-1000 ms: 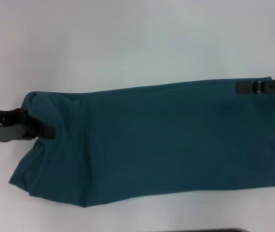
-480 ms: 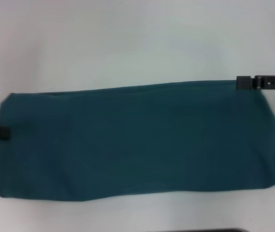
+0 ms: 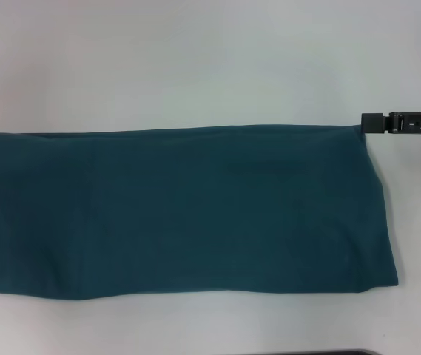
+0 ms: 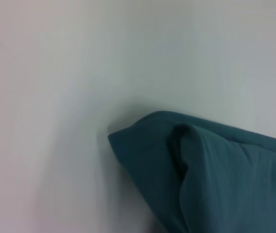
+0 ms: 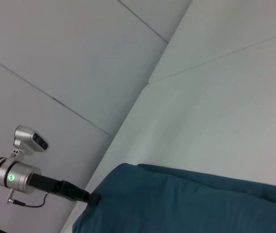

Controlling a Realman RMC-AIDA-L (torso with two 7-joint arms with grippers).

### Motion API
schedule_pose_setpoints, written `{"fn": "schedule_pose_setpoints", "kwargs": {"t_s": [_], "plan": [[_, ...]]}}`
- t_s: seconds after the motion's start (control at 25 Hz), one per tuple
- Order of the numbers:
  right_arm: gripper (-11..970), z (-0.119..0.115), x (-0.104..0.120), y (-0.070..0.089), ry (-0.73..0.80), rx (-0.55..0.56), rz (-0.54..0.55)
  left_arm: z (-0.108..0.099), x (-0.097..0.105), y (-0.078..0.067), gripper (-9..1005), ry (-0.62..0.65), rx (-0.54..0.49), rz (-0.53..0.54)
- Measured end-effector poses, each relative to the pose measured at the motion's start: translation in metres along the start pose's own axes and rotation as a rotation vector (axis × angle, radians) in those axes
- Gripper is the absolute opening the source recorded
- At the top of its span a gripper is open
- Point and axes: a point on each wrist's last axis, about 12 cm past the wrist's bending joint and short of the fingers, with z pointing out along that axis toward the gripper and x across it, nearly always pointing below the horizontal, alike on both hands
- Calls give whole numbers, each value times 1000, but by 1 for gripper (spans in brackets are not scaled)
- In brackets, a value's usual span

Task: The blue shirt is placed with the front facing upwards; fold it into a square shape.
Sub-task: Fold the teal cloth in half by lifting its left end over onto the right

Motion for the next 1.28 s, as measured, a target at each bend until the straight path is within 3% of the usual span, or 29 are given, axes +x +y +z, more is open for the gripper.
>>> {"fn": "schedule_pose_setpoints", "kwargs": {"t_s": [0.28, 0.56, 0.76, 0.92, 1.04, 1.28], "plan": [[899, 0, 0, -1, 4, 5, 1, 1, 0, -11, 70, 25, 57, 38], [900, -6, -4, -2, 47, 51, 46, 1, 6, -46, 70, 54, 303, 143], [900, -18, -16, -3, 98, 162, 106, 10, 2, -65, 70, 51, 323, 180], [900, -16, -25, -2, 140, 209, 114, 21, -3, -98, 70, 49, 289, 236], [900, -8, -29, -3, 182, 232, 102, 35, -7, -130, 70, 99, 262, 301], [899, 1, -33, -2, 219, 245, 86, 63, -9, -186, 70, 176, 309, 424]]}}
